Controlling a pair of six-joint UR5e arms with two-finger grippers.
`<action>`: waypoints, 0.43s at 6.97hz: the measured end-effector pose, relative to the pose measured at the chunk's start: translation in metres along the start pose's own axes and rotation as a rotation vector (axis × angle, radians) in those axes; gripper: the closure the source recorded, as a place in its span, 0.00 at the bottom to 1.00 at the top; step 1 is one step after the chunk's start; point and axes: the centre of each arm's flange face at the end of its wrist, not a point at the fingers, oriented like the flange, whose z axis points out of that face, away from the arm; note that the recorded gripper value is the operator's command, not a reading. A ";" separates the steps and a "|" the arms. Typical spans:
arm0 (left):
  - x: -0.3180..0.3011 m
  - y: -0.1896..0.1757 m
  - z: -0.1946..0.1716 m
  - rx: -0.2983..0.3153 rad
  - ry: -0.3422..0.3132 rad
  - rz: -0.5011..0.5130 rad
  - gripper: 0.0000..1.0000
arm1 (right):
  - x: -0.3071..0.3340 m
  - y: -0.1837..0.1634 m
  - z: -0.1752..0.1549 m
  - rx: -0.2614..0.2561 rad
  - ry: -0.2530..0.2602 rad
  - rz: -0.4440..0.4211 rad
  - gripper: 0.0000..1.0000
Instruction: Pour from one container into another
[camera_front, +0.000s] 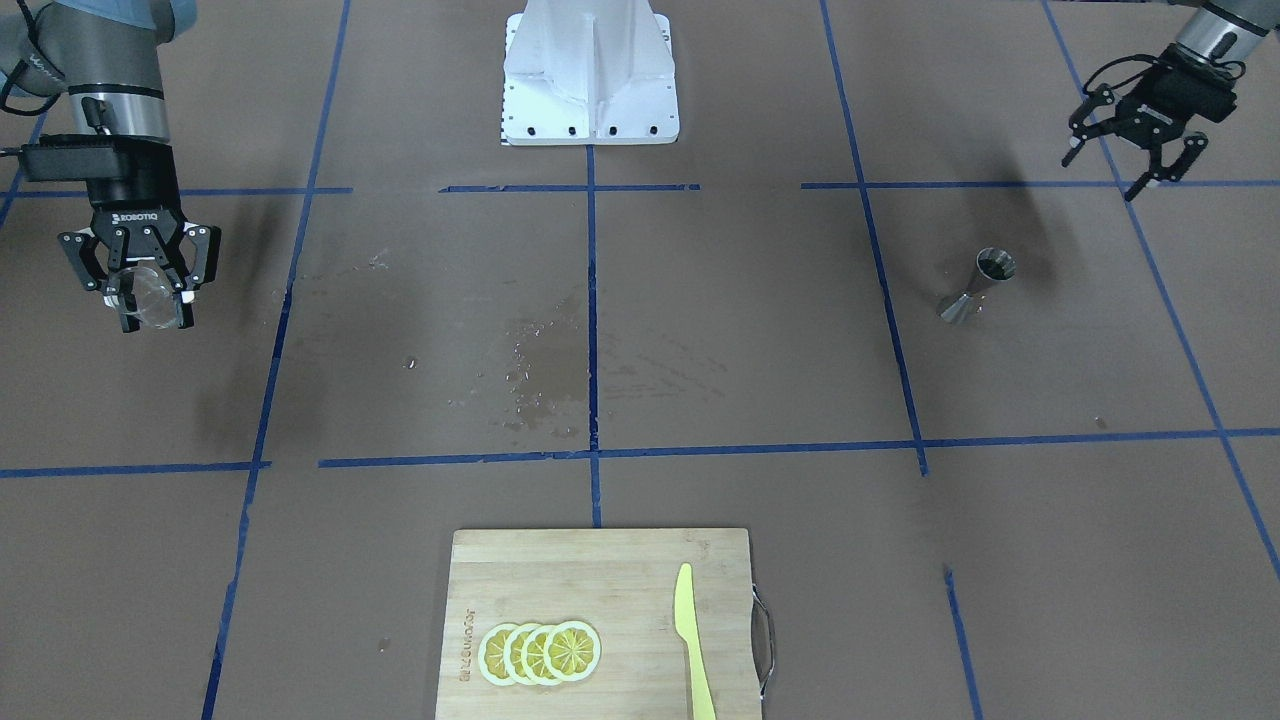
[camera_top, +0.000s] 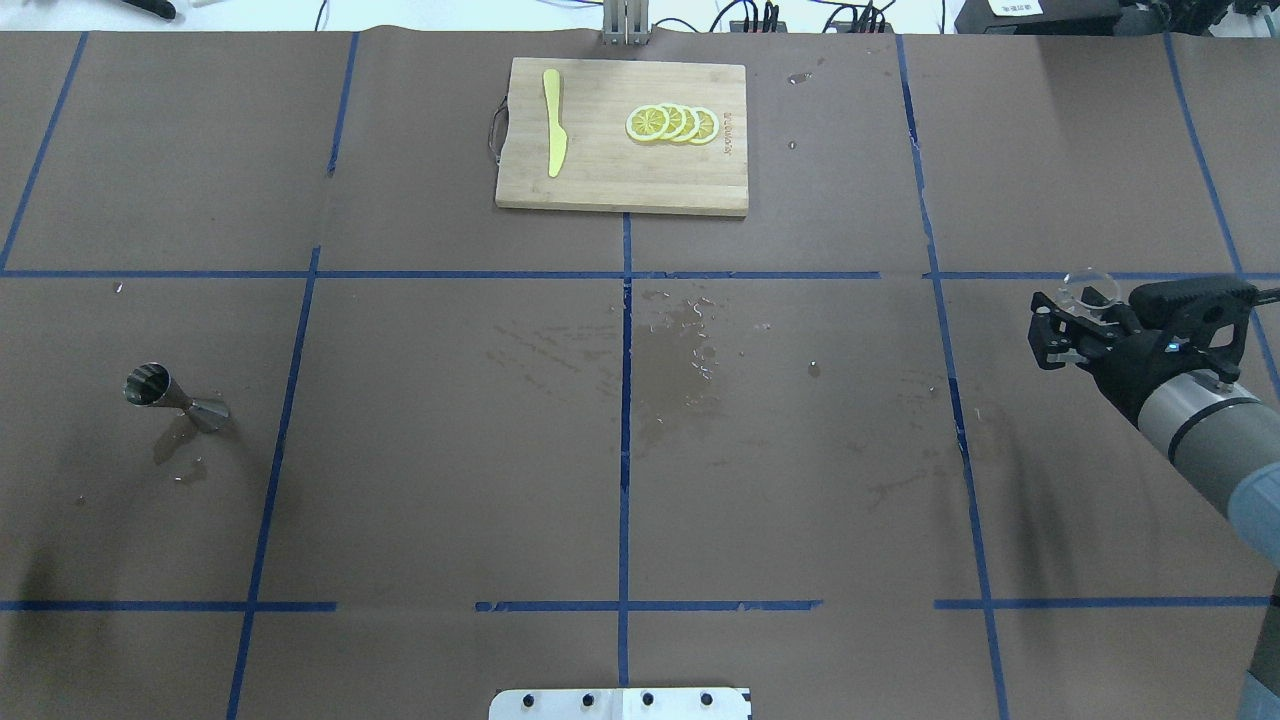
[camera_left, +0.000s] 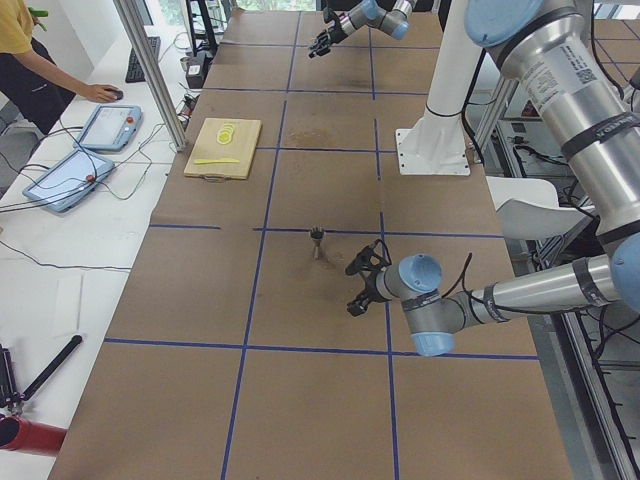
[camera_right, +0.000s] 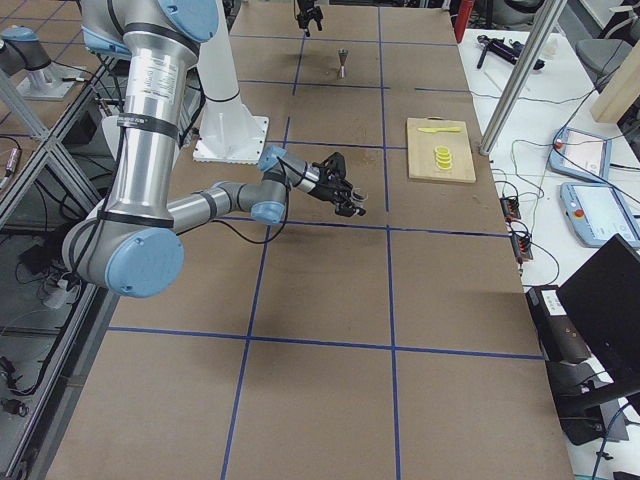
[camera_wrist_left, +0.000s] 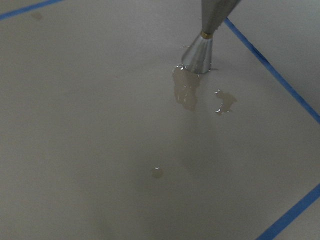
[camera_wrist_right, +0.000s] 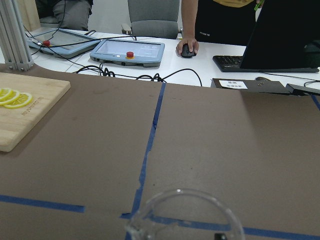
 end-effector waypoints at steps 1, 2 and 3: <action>-0.034 -0.025 -0.006 -0.021 -0.031 0.008 0.00 | 0.009 0.018 0.001 -0.001 0.006 0.010 0.68; -0.055 -0.049 -0.008 -0.048 -0.041 -0.013 0.00 | 0.002 0.037 -0.001 0.015 0.006 0.020 0.63; -0.069 -0.076 -0.005 -0.069 -0.039 -0.045 0.00 | -0.012 0.056 -0.005 0.038 -0.005 0.022 0.45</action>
